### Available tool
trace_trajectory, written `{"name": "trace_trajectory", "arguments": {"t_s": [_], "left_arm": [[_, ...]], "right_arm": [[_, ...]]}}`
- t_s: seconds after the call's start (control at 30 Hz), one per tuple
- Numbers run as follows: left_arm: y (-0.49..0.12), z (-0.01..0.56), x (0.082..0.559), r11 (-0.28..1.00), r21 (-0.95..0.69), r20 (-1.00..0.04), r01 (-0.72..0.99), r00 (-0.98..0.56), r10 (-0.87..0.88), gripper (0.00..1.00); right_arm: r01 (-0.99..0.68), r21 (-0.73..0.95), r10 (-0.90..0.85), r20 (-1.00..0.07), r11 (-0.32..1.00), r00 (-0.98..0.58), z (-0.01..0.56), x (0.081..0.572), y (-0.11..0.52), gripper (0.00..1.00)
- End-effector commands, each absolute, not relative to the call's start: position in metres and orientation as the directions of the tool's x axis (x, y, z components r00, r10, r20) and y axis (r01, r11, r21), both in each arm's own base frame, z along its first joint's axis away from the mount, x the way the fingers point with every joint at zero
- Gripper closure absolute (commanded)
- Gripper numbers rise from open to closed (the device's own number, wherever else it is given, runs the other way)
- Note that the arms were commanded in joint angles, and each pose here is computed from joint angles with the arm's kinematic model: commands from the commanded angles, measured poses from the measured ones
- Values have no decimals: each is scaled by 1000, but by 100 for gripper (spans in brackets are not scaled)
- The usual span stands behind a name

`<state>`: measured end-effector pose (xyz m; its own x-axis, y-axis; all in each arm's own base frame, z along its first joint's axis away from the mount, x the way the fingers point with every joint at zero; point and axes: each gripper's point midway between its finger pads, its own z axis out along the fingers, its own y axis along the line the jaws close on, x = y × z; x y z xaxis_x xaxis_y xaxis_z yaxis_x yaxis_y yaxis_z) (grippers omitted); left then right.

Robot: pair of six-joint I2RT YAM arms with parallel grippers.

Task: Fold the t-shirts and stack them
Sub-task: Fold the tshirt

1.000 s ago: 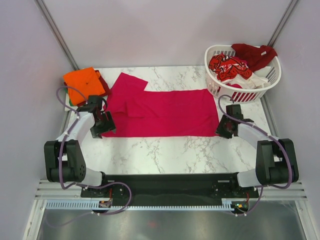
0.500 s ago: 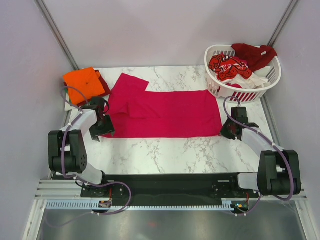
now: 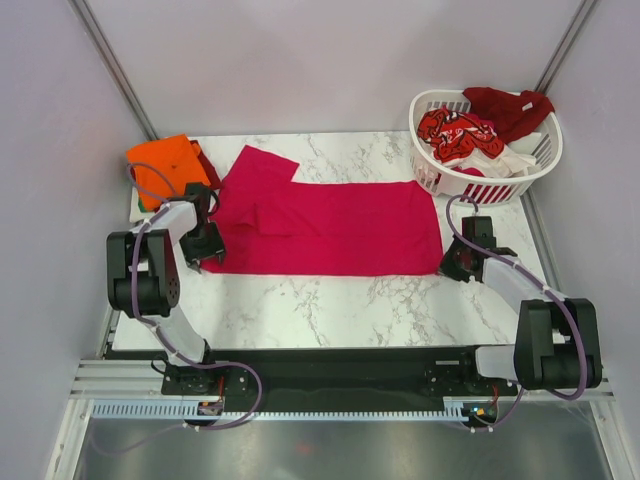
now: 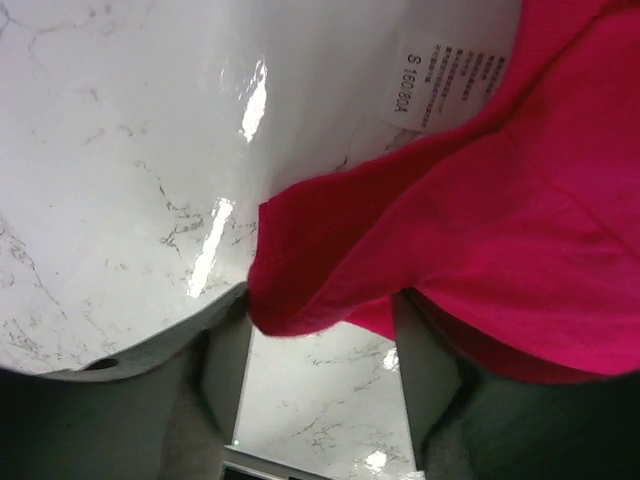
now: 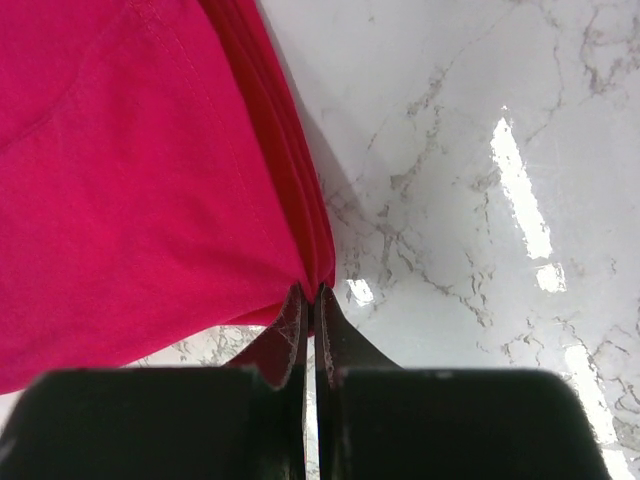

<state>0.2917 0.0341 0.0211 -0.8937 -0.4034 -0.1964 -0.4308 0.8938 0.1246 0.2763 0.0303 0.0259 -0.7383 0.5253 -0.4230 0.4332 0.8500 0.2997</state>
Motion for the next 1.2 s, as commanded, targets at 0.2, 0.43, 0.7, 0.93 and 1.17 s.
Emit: {"name": "trace_trajectory", "arguments": {"t_s": [0.2, 0.43, 0.7, 0.93, 1.17], "left_arm": [[36, 21, 330, 904, 93, -253, -417, -888, -384, 98], [10, 48, 309, 911, -49, -264, -409, -875, -407, 98], [-39, 97, 245, 867, -310, -225, -390, -856, -466, 97], [-65, 107, 184, 828, -414, -149, -379, -869, -472, 88], [-85, 121, 141, 787, -513, -133, -343, -874, -468, 1]], "right_arm": [[416, 320, 521, -423, 851, -741, 22, 282, 33, 100], [393, 374, 531, -417, 840, -738, 47, 279, 42, 100], [470, 346, 584, -480, 812, -655, 99, 258, 13, 100], [549, 360, 655, -465, 755, -595, 115, 226, 8, 100], [603, 353, 691, -490, 715, -532, 129, 201, 0, 66]]}}
